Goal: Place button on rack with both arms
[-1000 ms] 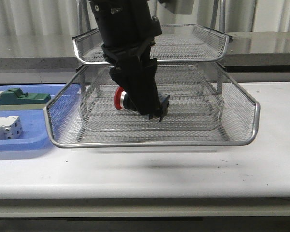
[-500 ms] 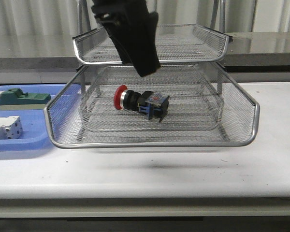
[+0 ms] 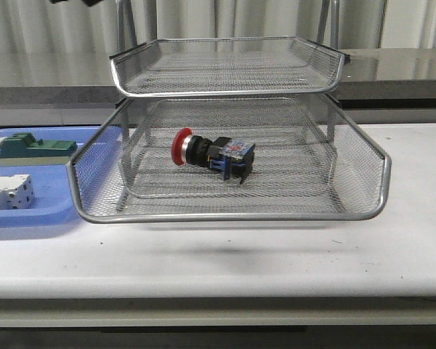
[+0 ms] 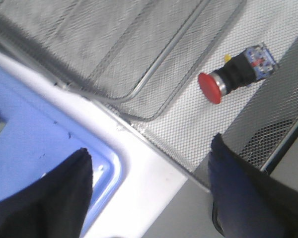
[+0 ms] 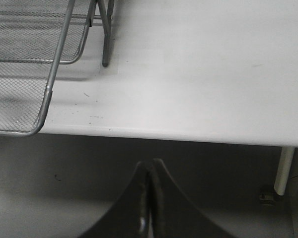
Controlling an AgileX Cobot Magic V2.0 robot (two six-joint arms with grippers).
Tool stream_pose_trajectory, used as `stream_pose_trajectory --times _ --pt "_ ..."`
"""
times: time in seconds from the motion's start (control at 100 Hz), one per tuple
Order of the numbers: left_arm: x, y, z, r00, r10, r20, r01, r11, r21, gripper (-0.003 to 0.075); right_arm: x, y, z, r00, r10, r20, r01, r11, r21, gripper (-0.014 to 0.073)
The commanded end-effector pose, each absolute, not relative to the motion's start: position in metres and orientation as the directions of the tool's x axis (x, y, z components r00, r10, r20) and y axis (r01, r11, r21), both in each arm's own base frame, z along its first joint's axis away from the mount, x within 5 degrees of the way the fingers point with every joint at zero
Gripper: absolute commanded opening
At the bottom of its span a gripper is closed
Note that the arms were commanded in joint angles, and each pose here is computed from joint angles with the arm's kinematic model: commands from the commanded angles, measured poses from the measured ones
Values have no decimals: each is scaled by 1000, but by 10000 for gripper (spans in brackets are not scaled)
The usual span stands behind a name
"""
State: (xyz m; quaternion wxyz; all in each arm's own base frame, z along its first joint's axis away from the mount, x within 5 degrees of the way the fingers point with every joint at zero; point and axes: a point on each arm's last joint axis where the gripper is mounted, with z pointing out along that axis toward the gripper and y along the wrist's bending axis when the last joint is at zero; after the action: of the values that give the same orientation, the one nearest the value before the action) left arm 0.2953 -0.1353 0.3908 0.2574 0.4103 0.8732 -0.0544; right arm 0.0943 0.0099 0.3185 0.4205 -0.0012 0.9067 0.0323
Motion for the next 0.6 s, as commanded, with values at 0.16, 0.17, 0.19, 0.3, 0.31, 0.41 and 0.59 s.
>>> stream_pose_trajectory --times 0.16,0.17,0.19,0.3,0.31,0.41,0.59 --pt "254 -81 406 -530 504 -682 566 809 158 479 97 9 333 -574 27 -819 -30 998 55 -71" --pt "251 -78 408 -527 494 -691 556 816 160 479 97 9 333 -574 27 -819 -30 998 55 -71" --pt "247 -74 406 -525 482 -701 541 825 163 479 97 9 333 -574 27 -819 -30 998 55 -71" --pt "226 -56 395 -505 422 -753 470 866 170 479 97 9 333 -574 27 -819 -30 998 55 -71" --pt "223 -54 396 -498 414 -762 462 870 171 479 97 9 333 -574 27 -819 -30 998 55 -71" --pt "202 -42 385 -454 357 -816 398 901 173 479 97 9 333 -574 27 -819 -30 998 55 -71" --pt "162 -27 368 -314 265 -912 286 942 176 479 97 9 333 -574 27 -819 -30 998 55 -71"
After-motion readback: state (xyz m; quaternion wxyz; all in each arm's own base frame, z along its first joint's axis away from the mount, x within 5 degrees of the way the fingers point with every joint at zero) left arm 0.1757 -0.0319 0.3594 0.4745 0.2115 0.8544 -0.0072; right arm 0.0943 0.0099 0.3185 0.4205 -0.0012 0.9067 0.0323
